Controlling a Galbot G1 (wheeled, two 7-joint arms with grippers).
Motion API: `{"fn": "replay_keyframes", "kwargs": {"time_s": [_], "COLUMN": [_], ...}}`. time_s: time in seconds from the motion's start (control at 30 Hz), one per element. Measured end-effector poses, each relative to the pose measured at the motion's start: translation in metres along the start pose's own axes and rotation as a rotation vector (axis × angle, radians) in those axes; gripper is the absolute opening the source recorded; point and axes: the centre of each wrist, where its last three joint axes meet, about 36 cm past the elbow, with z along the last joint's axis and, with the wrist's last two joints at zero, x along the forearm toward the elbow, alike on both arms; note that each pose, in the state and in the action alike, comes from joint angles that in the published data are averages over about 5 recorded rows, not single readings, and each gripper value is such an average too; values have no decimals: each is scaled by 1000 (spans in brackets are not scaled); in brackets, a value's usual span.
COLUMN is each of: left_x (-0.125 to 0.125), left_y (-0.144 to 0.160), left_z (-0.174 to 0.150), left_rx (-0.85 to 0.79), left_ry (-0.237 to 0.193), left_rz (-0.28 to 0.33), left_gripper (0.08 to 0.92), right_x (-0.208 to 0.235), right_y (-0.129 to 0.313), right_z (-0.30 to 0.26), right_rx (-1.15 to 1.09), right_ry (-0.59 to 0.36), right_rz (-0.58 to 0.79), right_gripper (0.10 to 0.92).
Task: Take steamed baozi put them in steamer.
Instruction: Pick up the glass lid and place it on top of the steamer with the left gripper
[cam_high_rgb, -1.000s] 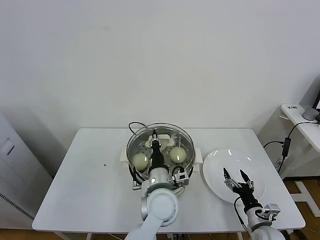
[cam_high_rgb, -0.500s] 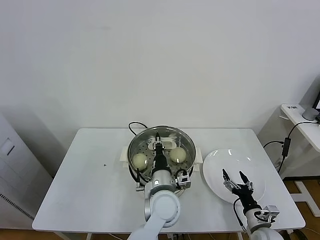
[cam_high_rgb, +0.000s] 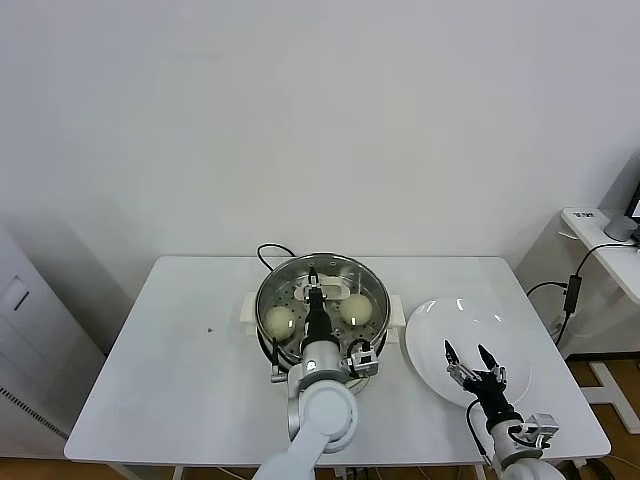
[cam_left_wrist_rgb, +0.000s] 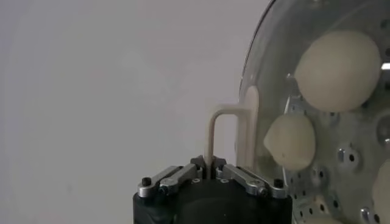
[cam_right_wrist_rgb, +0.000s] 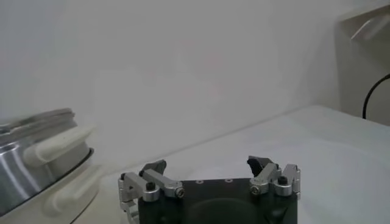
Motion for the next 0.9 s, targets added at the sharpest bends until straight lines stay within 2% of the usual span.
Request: {"fn": "replay_keyframes", "kwargs": {"time_s": [0.77,0.9], "left_x": [4,7], "left_y": [-7,-6], "left_z": [1,1], "left_rx": [12,22], "left_ry": [-4,-6], "left_rz": [-3,0], "left_gripper": [136,207], "right_x": [1,1], "right_y": [2,2], "right_z": [3,3], "right_rx": [-7,-8], "right_ry": [1,0], "right_rz": [1,1], "right_gripper": [823,823]}}
